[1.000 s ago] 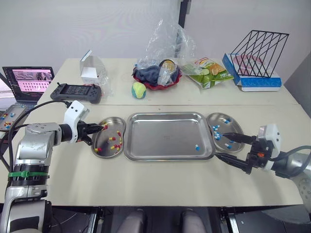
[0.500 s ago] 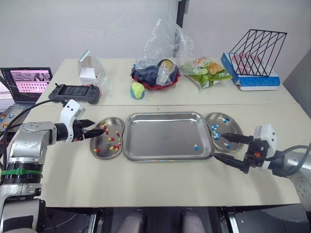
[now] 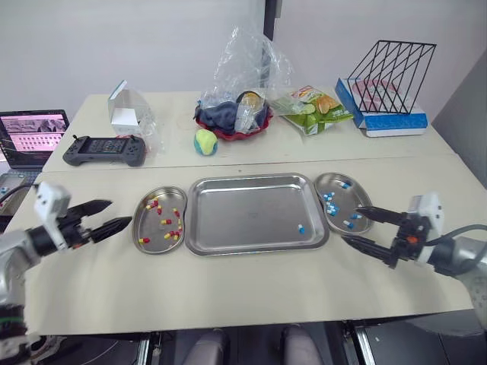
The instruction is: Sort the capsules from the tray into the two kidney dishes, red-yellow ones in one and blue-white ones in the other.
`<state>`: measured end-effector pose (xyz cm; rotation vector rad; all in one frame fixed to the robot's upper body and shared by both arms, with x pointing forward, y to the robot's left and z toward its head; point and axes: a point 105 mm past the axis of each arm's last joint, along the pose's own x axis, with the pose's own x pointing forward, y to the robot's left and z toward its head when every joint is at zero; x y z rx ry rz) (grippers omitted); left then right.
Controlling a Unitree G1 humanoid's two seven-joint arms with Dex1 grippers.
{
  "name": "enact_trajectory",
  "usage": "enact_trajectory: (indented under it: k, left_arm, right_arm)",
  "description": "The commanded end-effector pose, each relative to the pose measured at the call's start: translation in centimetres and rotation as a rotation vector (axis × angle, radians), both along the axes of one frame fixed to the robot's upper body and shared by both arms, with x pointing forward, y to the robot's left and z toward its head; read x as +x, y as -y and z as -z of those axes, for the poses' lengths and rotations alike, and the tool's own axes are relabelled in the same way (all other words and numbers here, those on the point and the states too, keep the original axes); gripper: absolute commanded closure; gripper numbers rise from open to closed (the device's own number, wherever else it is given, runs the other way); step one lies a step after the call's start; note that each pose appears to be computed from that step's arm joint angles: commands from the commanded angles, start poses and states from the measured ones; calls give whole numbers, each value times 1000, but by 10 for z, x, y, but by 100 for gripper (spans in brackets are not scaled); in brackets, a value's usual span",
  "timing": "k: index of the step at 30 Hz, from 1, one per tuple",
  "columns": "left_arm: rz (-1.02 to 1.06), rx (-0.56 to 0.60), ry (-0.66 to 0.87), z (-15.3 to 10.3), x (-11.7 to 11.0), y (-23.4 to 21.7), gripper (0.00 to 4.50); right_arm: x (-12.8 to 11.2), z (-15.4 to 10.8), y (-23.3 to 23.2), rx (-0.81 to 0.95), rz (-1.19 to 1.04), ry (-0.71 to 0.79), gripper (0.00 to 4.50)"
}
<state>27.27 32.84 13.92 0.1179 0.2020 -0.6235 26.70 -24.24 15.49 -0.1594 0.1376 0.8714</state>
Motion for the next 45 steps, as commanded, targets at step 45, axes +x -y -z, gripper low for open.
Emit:
enact_trajectory:
  k: [45]
  left_arm:
    - [257,-18,128,-44,-3,40,2]
  right_arm:
    - [13,-11,-10,-101,-13,25,0]
